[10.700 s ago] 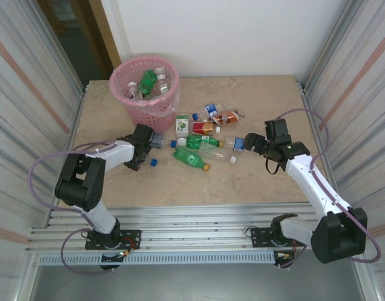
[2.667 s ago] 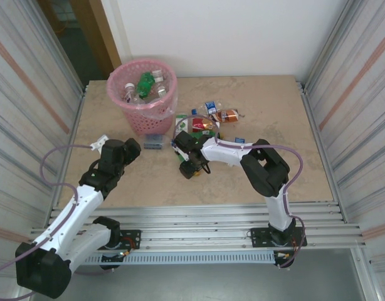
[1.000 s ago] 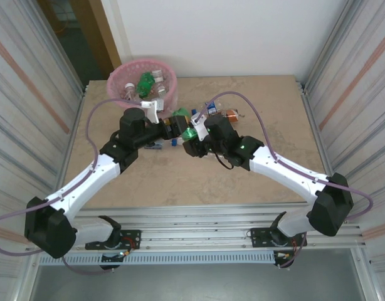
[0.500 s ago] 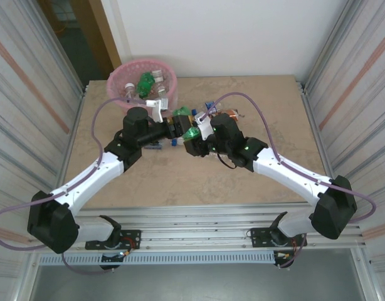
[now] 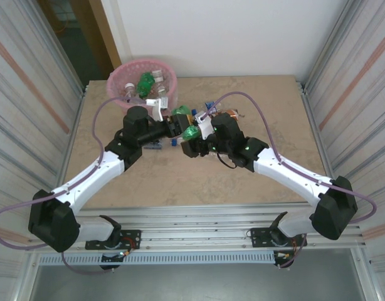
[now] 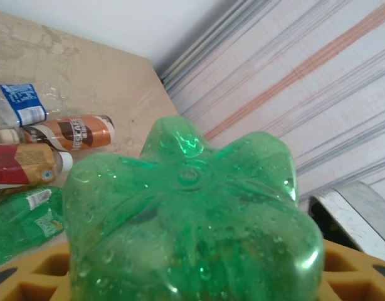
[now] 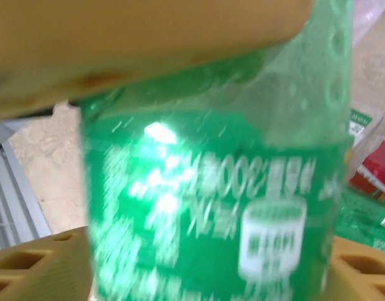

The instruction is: Put the plastic bottles in the bin

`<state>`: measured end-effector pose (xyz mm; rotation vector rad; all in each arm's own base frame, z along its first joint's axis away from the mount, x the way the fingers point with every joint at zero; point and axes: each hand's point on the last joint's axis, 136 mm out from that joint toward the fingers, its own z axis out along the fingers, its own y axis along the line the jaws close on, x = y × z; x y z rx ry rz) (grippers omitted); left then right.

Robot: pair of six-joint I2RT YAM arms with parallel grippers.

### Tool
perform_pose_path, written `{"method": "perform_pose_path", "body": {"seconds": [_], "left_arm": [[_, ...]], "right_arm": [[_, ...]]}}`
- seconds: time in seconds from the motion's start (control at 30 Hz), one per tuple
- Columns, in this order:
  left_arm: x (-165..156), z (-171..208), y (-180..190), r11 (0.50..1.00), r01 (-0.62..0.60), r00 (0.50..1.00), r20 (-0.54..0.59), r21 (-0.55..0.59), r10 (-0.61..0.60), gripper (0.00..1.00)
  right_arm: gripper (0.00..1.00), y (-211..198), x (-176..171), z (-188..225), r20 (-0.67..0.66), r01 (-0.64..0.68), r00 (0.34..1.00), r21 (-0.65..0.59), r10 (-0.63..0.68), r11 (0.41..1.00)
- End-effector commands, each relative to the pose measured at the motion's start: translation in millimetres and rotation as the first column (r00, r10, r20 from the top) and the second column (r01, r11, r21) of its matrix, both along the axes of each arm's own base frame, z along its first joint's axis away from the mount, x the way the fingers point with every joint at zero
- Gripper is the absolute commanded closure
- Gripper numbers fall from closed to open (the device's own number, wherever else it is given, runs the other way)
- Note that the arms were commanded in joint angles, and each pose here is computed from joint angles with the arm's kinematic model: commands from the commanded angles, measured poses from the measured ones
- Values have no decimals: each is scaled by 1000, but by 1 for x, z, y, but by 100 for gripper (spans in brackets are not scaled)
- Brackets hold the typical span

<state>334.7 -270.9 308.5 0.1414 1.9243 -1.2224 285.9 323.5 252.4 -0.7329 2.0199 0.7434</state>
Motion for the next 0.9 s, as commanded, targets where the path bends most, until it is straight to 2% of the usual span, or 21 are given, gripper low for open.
{"method": "perform_pose_path", "body": {"seconds": [0.0, 0.2, 0.37, 0.53, 0.67, 0.87], "left_arm": [[20, 44, 23, 997, -82, 990, 113, -13, 83, 66], [57, 90, 74, 964, -255, 937, 264, 78, 227, 67], [93, 130, 120, 909, -404, 857, 393, 108, 334, 66], [134, 134, 160, 824, -530, 802, 432, 199, 412, 65], [168, 116, 186, 784, -574, 796, 385, 237, 467, 64], [205, 88, 184, 822, -517, 847, 278, 238, 453, 62]], "right_arm": [[14, -7, -1, 29, 47, 22, 999, 40, -24, 999], [1, -26, 3, 31, 45, 112, 993, 19, -113, 993], [2, -47, 9, 23, 25, 225, 974, -16, -224, 974], [2, -71, 21, 17, -21, 344, 939, -26, -344, 939], [2, -83, 27, 13, -61, 395, 917, -10, -395, 919], [2, -85, 28, 10, -83, 410, 909, -14, -409, 912]]}}
